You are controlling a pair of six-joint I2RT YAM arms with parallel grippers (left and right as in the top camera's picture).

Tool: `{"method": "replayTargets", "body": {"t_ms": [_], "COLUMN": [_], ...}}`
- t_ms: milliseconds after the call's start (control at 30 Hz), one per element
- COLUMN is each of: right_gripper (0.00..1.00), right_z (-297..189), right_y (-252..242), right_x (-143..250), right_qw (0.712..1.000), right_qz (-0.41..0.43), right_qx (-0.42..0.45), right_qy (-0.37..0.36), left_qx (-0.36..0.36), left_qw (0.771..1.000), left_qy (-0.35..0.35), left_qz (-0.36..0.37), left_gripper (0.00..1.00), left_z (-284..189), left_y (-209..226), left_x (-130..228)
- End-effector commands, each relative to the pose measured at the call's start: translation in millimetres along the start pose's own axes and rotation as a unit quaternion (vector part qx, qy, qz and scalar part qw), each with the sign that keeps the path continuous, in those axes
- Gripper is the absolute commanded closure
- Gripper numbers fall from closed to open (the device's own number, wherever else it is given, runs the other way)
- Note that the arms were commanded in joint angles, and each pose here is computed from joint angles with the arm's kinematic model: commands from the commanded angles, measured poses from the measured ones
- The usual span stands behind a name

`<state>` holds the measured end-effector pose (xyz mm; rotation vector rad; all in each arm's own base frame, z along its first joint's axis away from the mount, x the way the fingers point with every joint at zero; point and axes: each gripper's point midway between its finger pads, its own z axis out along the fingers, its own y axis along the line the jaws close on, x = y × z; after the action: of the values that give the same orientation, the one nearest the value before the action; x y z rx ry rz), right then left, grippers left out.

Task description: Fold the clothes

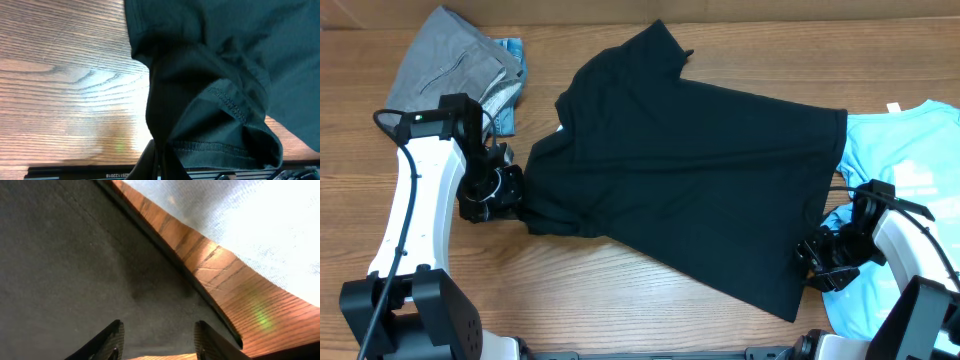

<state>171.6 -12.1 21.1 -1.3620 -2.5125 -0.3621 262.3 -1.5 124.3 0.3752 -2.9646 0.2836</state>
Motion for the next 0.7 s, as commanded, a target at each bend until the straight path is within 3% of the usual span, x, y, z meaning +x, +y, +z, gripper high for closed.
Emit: {"method": "replayTargets", "body": {"t_ms": [0,100,333,467,633,667], "right_gripper": [0.6,0.53,0.59,0.64,0.63,0.6], "right_z": [0.3,-0.2,0.8,16.1,30.5,32.5], "right_y": [-0.2,-7.6,-11.9,-24.0,-31.3,-32.6], "right_x": [2.4,16.1,28.5,31.0,36.3,37.0], "right_qw": [1.0,0.999,0.998,0.995,0.994,0.994], "right_qz": [0.008,0.012,0.026,0.075,0.081,0.082], "right_qx": [-0.002,0.012,0.017,0.034,0.034,0.035], "right_qy": [0.004,0.032,0.058,0.055,0.061,0.061], "left_qx": [-0.006,-0.006,-0.005,-0.003,-0.003,-0.003], "left_qw": [1.0,1.0,1.0,0.999,0.999,0.999], "left_qy": [-0.017,-0.017,-0.023,-0.028,-0.031,-0.031], "left_qz": [0.013,0.013,0.014,0.015,0.015,0.016], "left_gripper": [0.96,0.96,0.96,0.96,0.96,0.96], "left_z": [-7.1,-7.1,-7.2,-7.3,-7.4,-7.4], "left_y": [0.8,0.7,0.1,-0.4,-0.6,-0.6], "left_x": [-3.9,-4.0,-7.3,-9.5,-10.8,-11.1]}}
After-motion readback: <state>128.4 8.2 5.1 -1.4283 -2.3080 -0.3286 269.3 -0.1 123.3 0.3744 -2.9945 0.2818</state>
